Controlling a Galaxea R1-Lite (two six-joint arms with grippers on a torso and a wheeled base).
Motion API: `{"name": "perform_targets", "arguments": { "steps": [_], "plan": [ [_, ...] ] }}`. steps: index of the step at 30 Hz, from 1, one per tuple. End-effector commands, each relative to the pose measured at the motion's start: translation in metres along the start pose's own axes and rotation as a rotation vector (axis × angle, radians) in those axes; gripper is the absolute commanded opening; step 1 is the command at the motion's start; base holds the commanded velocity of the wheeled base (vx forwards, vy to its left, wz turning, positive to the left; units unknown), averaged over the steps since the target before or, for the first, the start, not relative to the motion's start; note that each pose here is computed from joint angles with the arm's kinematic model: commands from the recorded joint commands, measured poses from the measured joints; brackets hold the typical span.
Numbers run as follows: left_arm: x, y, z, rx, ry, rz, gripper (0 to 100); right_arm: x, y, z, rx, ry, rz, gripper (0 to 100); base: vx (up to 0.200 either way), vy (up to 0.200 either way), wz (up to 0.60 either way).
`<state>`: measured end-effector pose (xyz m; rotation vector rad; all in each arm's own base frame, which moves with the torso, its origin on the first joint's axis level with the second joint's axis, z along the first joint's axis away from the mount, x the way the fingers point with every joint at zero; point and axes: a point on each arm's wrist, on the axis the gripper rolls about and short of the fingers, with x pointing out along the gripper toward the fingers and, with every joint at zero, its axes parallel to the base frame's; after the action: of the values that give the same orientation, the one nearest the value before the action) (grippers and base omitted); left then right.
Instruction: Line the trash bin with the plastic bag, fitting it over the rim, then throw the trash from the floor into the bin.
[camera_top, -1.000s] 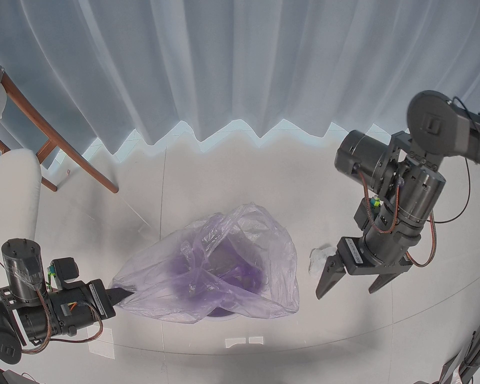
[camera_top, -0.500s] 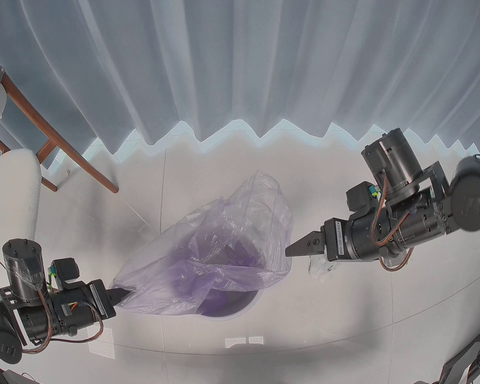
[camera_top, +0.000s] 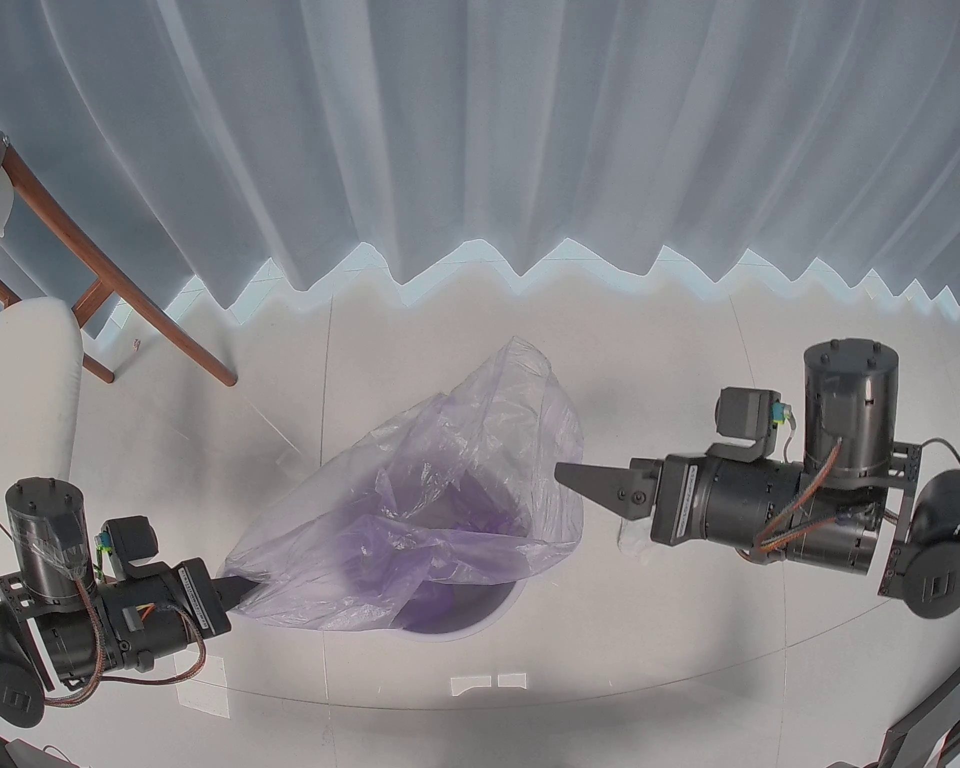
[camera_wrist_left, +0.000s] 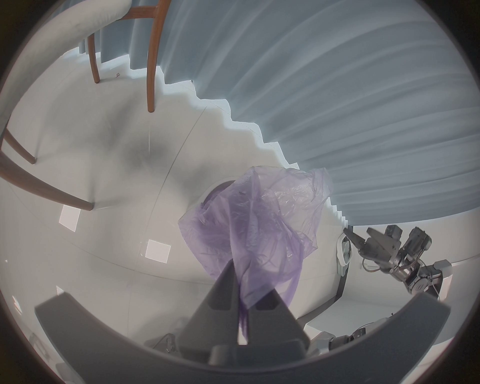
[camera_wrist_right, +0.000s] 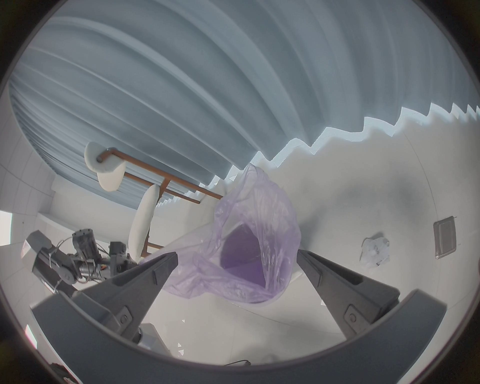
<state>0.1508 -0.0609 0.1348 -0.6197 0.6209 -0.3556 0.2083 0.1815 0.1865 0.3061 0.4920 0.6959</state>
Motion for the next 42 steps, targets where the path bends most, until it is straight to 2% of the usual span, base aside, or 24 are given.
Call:
{"name": "perform_targets", "arguments": {
  "steps": [1,12,15,18,20,22,31,42],
  "plan": [
    [0.0,0.001,0.0,-0.001,-0.002,0.004,0,-0.006,-0.004,-0.019,-0.026,0.025,-0.003,100,0.0,0.0,0.0],
    [-0.002,0.002,-0.002,-0.002,-0.005,0.007,0,-0.004,-0.005,-0.021,-0.031,0.033,-0.007,100,0.0,0.0,0.0],
    [-0.004,0.002,-0.002,-0.001,-0.008,0.004,0,-0.002,-0.009,-0.03,-0.019,0.072,-0.015,100,0.0,0.0,0.0],
    [-0.003,0.002,-0.002,0.001,-0.004,0.006,0,0.011,-0.011,-0.033,-0.014,0.086,-0.022,100,0.0,0.0,0.0],
    [-0.003,0.002,-0.002,0.002,-0.005,0.005,0,0.036,-0.014,-0.039,-0.027,0.076,-0.011,100,0.0,0.0,0.0],
    [-0.003,0.002,-0.002,0.002,-0.006,0.004,0,0.038,-0.014,-0.041,-0.028,0.078,-0.013,100,0.0,0.0,0.0],
    [-0.004,0.004,-0.001,-0.006,-0.013,0.013,0,0.082,-0.021,-0.025,-0.027,0.037,-0.117,100,0.0,0.0,0.0],
    [-0.004,0.004,-0.001,-0.003,-0.014,0.011,0,0.086,-0.027,-0.033,-0.026,0.075,-0.166,100,0.0,0.0,0.0]
  ]
}}
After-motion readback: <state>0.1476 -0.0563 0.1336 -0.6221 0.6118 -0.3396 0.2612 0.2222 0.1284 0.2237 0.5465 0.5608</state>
